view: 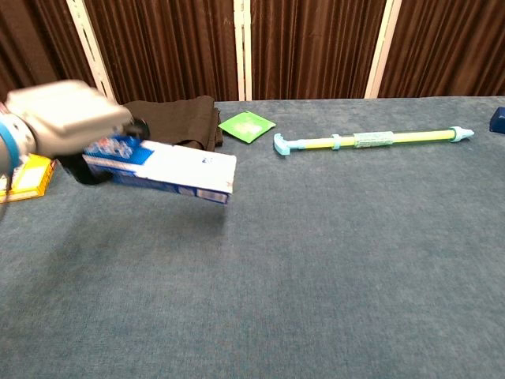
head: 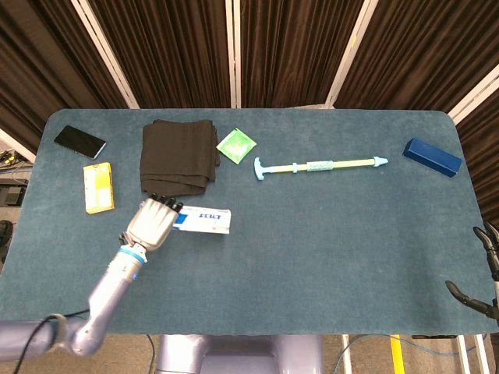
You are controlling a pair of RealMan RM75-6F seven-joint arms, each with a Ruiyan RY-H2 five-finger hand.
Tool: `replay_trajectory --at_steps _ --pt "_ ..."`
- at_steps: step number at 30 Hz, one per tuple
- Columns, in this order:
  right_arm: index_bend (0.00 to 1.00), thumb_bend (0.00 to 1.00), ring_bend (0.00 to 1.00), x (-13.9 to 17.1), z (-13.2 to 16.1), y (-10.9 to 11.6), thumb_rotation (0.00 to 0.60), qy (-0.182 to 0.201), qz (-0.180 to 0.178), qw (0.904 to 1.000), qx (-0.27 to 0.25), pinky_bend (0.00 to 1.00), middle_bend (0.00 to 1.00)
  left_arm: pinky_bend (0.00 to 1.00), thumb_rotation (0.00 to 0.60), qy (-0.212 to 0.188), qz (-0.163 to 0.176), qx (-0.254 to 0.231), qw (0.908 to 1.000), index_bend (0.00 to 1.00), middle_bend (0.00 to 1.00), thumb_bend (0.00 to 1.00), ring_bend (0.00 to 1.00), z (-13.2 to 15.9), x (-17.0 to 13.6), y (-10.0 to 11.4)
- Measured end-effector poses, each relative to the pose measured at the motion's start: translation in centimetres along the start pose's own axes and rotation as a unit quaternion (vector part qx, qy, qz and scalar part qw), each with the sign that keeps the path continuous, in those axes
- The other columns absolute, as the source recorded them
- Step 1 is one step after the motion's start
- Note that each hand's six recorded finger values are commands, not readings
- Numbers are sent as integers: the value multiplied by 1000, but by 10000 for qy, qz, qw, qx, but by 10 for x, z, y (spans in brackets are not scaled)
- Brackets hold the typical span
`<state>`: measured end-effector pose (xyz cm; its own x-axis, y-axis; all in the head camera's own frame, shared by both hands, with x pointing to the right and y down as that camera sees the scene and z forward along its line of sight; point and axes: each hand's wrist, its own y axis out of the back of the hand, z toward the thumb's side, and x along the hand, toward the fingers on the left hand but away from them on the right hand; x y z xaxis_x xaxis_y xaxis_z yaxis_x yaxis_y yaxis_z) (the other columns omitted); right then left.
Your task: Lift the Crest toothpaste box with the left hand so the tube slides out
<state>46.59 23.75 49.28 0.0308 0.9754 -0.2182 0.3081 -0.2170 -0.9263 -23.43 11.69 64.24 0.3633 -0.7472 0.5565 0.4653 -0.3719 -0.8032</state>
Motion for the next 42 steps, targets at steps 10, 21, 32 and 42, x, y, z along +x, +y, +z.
replay_trajectory --at_steps 10,21,32,42 --pt "77 78 0 0 1 -2 600 22 24 10000 18 0 0 361 600 -256 95 937 9952 423 295 416 309 -53 -15 39" --pt "77 78 0 1 4 -5 600 48 57 10000 53 0 0 355 600 -524 728 2268 9698 409 278 416 293 -74 -30 89" --pt "77 78 0 1 4 -4 600 64 33 10000 43 0 0 346 600 -409 1247 2899 9480 409 278 416 293 -83 -41 124" --pt "77 79 0 2 7 -6 600 88 52 9999 72 0 0 346 600 -355 1011 1913 9757 409 278 416 293 -86 -49 116"
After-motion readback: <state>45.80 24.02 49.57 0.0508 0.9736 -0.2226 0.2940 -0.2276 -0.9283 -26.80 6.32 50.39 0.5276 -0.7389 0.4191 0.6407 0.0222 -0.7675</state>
